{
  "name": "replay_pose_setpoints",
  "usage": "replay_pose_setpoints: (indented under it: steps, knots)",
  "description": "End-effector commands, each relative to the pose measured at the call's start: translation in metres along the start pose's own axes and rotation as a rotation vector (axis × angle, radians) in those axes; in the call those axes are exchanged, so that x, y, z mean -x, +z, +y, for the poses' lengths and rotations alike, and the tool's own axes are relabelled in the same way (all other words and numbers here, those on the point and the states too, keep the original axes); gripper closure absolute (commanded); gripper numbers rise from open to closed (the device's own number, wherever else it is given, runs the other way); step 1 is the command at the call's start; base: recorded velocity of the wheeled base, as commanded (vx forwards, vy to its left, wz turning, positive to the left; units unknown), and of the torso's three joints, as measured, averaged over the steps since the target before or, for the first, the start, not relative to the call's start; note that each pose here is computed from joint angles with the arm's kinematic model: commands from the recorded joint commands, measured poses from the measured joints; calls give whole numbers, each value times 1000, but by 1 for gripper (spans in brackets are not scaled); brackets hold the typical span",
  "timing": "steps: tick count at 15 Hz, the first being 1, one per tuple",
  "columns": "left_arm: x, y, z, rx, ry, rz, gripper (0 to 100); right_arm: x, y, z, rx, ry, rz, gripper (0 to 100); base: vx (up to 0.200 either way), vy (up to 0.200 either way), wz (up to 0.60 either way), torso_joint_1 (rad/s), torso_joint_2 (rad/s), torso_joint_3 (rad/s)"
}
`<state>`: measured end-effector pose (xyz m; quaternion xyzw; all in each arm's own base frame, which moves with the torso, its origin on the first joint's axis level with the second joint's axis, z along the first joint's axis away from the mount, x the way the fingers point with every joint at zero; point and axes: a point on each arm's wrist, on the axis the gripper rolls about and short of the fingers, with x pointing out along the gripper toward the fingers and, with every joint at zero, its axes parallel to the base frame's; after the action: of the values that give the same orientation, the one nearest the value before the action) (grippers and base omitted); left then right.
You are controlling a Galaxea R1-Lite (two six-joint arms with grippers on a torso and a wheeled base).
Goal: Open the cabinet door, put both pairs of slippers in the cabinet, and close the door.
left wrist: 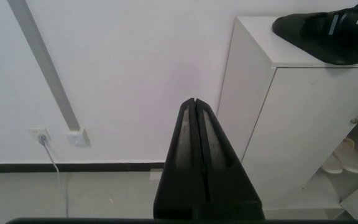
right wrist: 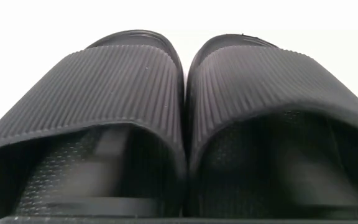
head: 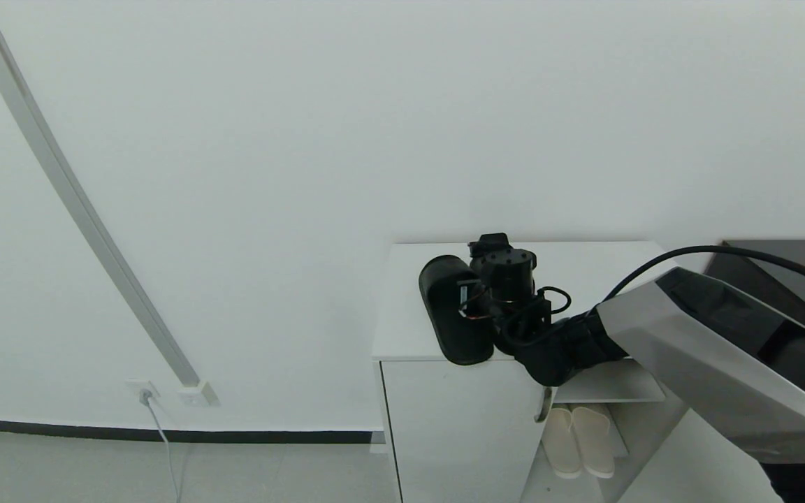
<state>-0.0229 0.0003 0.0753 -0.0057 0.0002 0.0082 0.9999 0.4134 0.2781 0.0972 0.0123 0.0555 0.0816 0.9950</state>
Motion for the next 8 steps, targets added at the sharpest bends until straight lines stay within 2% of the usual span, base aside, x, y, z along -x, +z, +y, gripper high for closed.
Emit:
replay_pose_setpoints:
  steps: [1, 5, 8]
  knots:
    - [0, 0, 0, 1, 1, 1, 100, -1, -2, 0, 1, 0, 2, 100, 0, 0, 0, 0, 0, 0]
    - [0, 0, 0, 1, 1, 1, 100, 5, 5, -2, -11, 1, -6, 100, 0, 0, 0, 0, 0, 0]
    - [0, 0, 0, 1, 1, 1, 100, 40, 31, -10, -8, 14, -1, 100, 0, 0, 0, 0, 0, 0]
